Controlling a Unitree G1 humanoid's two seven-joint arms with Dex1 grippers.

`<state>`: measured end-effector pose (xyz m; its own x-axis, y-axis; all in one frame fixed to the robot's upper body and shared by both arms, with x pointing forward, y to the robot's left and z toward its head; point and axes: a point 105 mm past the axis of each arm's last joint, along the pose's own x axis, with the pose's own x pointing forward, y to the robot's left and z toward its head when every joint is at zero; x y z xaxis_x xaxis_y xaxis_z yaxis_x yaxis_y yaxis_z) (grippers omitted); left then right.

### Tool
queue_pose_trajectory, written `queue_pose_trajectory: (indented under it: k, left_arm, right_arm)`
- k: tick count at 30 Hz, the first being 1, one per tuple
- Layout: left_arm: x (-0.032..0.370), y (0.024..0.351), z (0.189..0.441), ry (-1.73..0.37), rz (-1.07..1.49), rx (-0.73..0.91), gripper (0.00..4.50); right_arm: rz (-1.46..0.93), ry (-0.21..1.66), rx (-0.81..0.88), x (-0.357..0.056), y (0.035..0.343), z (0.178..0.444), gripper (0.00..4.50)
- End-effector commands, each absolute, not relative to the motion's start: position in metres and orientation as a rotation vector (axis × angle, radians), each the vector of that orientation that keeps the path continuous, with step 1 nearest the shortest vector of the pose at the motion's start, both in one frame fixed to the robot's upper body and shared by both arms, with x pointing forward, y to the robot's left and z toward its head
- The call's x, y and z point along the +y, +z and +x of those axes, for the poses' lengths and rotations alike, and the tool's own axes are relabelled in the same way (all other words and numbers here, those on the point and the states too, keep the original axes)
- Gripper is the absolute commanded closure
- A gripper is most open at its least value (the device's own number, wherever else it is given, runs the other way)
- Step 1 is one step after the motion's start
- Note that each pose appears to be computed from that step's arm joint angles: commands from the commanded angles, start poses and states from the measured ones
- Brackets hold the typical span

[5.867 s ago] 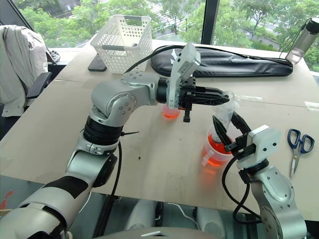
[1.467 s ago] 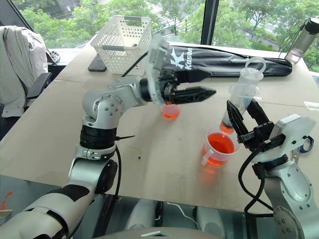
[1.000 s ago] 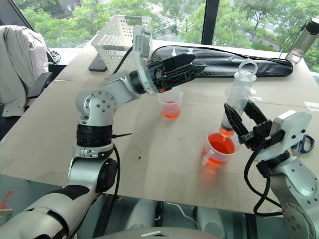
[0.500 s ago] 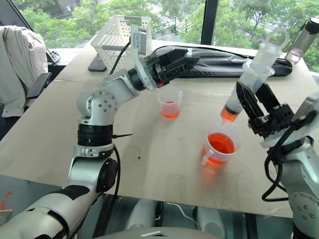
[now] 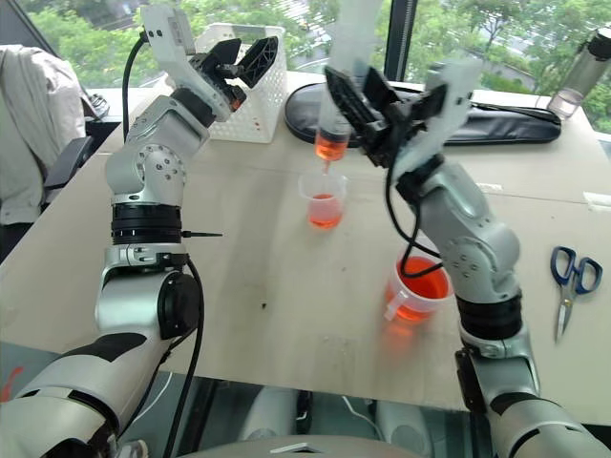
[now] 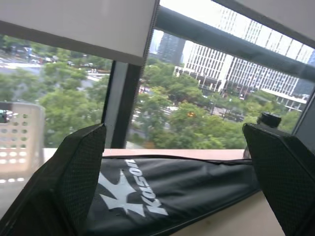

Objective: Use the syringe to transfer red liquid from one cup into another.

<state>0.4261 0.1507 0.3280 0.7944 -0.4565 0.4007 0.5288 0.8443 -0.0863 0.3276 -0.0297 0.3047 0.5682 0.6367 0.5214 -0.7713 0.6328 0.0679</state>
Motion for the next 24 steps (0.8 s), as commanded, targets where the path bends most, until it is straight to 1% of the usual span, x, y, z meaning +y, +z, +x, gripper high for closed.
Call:
queue_pose_trajectory:
  k: [1,3,6,11,16,24]
  left_arm:
    - [0.154,0.343,0.415,-0.527,-0.157,-0.446,0.0]
    - [0.153,0.34,0.41,-0.533,-0.137,-0.441,0.0]
    - [0.148,0.339,0.402,-0.566,-0.079,-0.438,0.0]
    - [0.147,0.345,0.394,-0.635,-0.058,-0.418,0.0]
    - [0.135,0.347,0.384,-0.763,-0.013,-0.393,0.0]
    - [0.118,0.361,0.377,-0.886,-0.009,-0.398,0.0]
  right_arm:
    - [0.234,0.799,-0.513,-0.026,0.299,0.34,2.99]
    - [0.174,0.77,-0.492,-0.02,0.287,0.351,2.99]
    - [0.132,0.744,-0.475,-0.019,0.275,0.357,2.99]
    - [0.101,0.724,-0.482,-0.02,0.272,0.359,2.99]
    - [0.099,0.732,-0.49,-0.014,0.275,0.356,2.99]
    - [0.091,0.722,-0.464,-0.009,0.27,0.355,2.99]
